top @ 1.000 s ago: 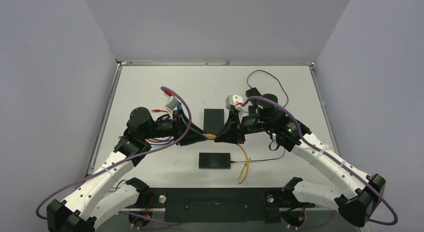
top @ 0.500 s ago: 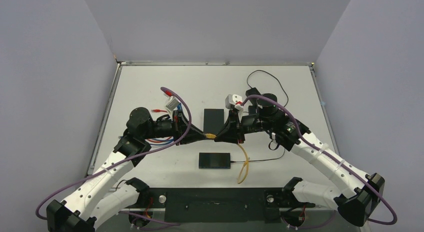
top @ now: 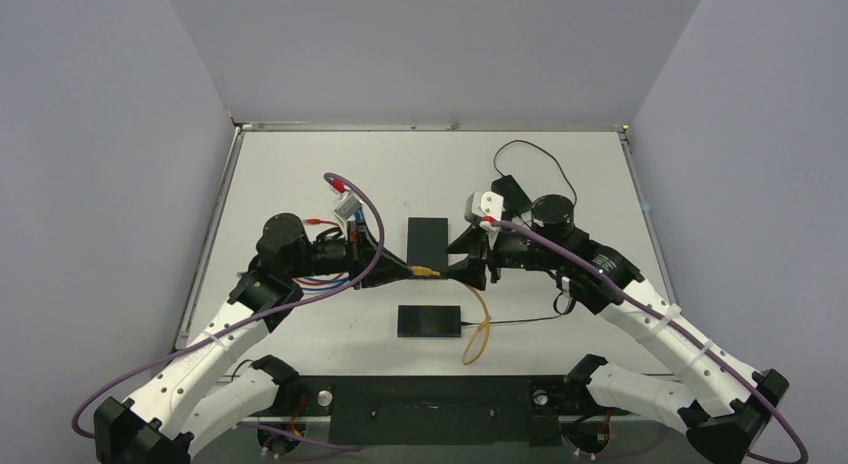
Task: Insert the plug into the switch port
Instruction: Pick up the connector from the center of the board.
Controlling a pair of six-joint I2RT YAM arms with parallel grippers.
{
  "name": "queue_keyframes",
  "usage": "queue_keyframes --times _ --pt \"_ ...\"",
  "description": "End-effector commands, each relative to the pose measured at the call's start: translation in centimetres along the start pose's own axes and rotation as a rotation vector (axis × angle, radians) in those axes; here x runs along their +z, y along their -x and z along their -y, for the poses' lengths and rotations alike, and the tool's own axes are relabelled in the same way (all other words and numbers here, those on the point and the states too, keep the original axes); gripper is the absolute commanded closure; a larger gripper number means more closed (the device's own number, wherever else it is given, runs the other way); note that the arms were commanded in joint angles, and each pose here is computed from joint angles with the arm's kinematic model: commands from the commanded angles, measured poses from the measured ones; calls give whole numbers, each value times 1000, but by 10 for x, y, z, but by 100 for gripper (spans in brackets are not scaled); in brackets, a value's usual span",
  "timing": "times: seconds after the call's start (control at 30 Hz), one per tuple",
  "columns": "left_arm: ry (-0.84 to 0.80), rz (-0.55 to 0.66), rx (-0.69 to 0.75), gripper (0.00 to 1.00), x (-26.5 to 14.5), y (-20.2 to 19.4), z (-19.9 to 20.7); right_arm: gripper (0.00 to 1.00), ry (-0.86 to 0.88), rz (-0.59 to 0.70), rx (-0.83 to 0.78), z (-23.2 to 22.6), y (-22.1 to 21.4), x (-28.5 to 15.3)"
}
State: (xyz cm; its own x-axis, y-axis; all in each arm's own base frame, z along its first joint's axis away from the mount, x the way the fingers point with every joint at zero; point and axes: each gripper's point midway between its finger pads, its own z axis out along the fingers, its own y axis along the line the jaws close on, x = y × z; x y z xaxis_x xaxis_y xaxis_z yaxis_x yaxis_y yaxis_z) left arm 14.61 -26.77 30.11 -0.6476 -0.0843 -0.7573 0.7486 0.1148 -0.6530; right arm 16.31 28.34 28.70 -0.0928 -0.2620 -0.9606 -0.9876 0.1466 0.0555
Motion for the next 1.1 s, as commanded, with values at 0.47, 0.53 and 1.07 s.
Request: queue_keyframes --times 0.47,0.53,1.07 --pt "121 -7 -153 100 15 20 -23 37 -289 129 -386 36 53 -34" --pt "135 -10 -187 100 17 19 -27 38 -256 101 -447 29 48 -28" --pt "187 -53 -363 100 21 2 -44 54 -120 -88 -629 13 -5 13"
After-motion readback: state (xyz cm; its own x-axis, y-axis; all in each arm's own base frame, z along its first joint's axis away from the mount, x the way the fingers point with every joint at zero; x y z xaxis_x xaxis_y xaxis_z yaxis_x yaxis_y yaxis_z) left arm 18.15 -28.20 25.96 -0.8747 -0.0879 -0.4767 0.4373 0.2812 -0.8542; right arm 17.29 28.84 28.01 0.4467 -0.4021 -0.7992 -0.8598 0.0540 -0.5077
